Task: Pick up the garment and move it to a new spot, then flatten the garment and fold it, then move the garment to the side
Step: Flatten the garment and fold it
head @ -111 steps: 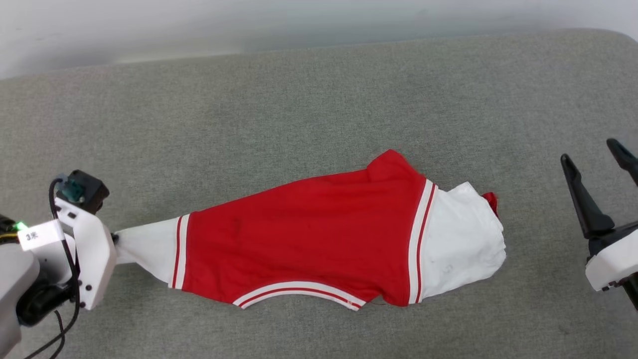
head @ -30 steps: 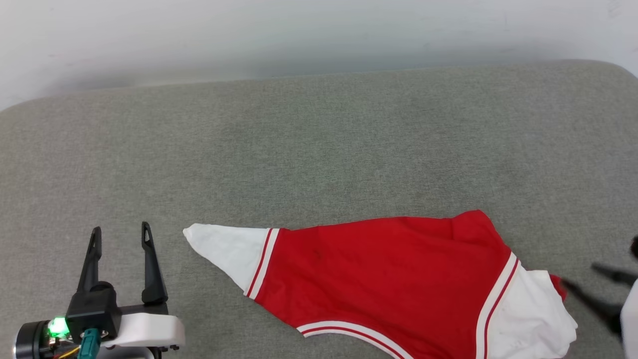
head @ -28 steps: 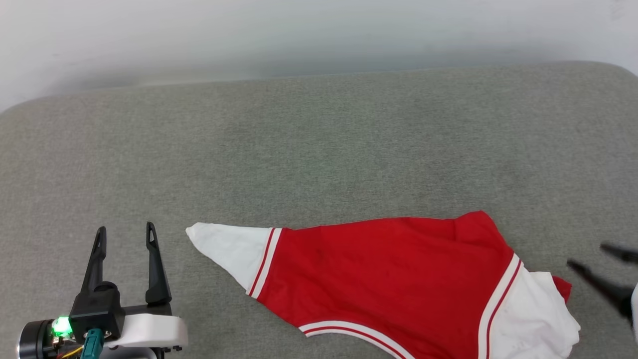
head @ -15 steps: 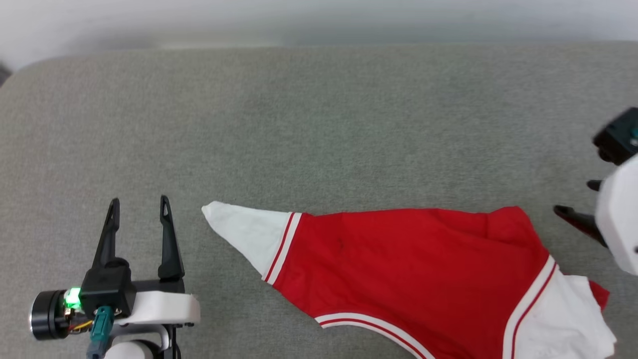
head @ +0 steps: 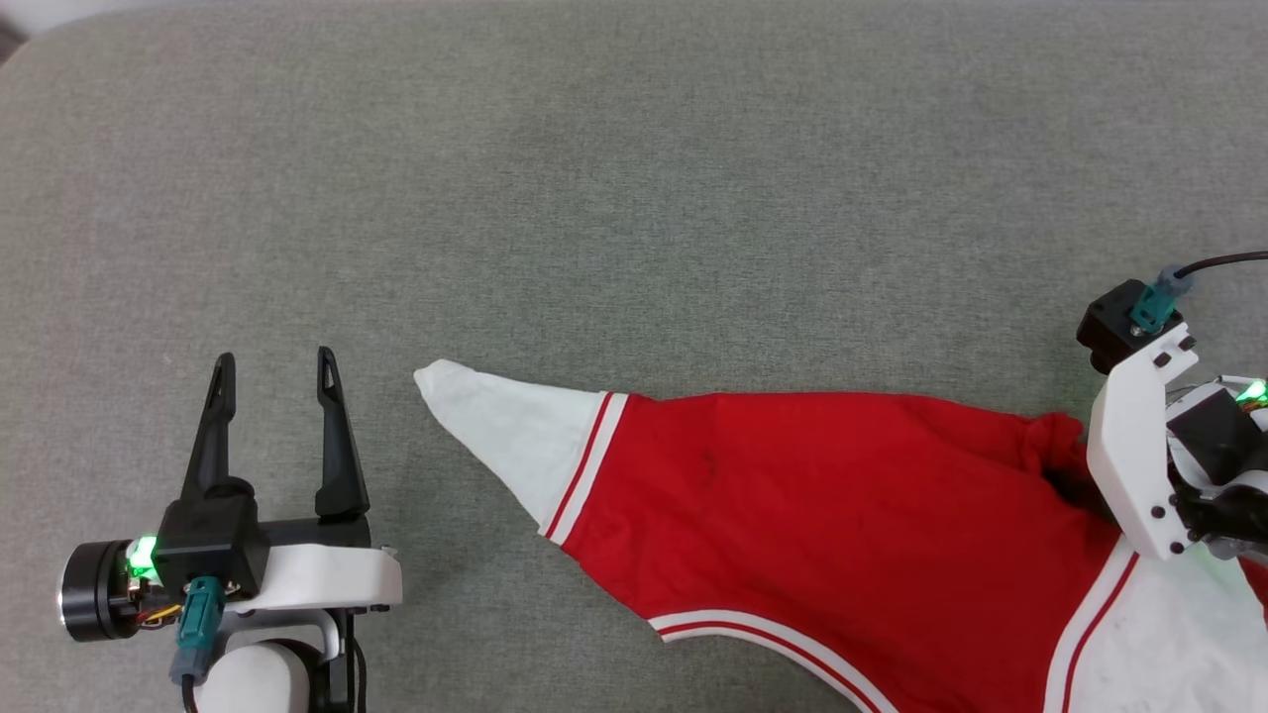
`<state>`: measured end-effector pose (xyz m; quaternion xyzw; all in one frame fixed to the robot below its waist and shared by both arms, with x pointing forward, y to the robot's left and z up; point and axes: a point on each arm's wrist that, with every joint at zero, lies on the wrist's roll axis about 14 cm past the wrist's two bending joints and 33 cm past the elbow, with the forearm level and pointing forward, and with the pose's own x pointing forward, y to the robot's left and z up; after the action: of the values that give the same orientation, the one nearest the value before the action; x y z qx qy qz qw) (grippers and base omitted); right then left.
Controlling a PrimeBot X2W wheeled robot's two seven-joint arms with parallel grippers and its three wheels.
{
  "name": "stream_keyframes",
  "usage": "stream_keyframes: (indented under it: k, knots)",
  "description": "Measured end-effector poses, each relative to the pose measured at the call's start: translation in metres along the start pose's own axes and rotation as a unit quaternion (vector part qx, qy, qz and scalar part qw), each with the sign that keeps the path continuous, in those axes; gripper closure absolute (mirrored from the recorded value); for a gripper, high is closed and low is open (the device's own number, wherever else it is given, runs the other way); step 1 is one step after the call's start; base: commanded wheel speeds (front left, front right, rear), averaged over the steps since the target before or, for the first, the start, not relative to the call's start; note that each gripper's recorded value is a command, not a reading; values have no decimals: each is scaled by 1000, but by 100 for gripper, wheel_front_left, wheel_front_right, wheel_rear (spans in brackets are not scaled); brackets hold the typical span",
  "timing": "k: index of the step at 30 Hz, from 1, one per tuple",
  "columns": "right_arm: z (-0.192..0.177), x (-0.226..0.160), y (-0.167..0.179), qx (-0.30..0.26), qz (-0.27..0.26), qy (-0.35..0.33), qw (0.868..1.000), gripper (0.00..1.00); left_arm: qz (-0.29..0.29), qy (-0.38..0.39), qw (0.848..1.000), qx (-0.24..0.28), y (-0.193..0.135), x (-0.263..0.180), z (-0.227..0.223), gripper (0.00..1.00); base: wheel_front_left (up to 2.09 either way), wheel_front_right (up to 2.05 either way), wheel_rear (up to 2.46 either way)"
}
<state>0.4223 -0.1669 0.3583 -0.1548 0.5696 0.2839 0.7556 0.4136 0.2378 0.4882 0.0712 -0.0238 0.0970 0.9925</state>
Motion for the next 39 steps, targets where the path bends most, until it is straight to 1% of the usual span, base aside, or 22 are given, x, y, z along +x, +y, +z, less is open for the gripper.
stream_keyframes:
  k: [3,4,5,8,10,13,16,20,22,24,26,29,33,35,37,38,39]
  knots:
    - [1,0,1,-1,0,-16,1000,0,-3,-2,1000,-2,-3,2,0,0,0,0,0]
    - [2,-1,1,1,2,-24,1000,70,-5,-3,1000,-3,-4,2,1,0,0,0,0]
    - [5,-4,1,1,2,-34,999,100,-5,-5,1000,-4,-4,2,3,0,0,0,0]
    - [24,-16,5,-12,0,-80,997,100,-6,-13,1000,-7,-5,2,9,0,0,0,0]
    - [48,-30,8,-27,-3,-125,992,100,-7,-19,1000,-7,-4,1,13,0,0,0,0]
    - [90,-66,-2,-47,-27,-202,978,100,-6,-26,1000,-11,-4,-1,19,0,0,0,0]
    - [125,-93,-2,-75,-40,-257,963,100,-6,-26,1000,-12,-3,-3,20,0,0,0,0]
    - [166,-115,0,-112,-58,-311,942,100,-1,-22,1000,-13,-1,-4,17,0,0,0,0]
    - [177,-113,-1,-128,-68,-317,937,100,2,-18,1000,-12,0,-3,14,0,0,0,0]
    - [184,-101,2,-125,-59,-324,936,100,4,-15,1000,-13,0,-2,12,0,0,0,0]
    - [184,-81,7,-116,-41,-314,942,100,6,-10,1000,-14,0,-1,8,0,0,0,0]
    - [168,-39,11,-109,-28,-269,957,100,9,-1,1000,-13,0,0,1,0,0,0,0]
    - [128,18,22,-90,-3,-191,978,100,11,4,1000,-11,0,3,-3,0,0,0,0]
    - [124,26,24,-83,2,-182,980,100,12,6,1000,-10,1,3,-5,0,0,0,0]
    - [125,26,22,-80,-1,-196,977,100,11,8,1000,-10,1,3,-5,0,0,0,0]
    - [127,25,22,-77,-1,-205,976,69,12,7,1000,-10,1,3,-5,0,0,0,0]
    - [129,22,21,-77,-3,-215,974,0,12,5,1000,-11,1,3,-4,0,0,0,0]
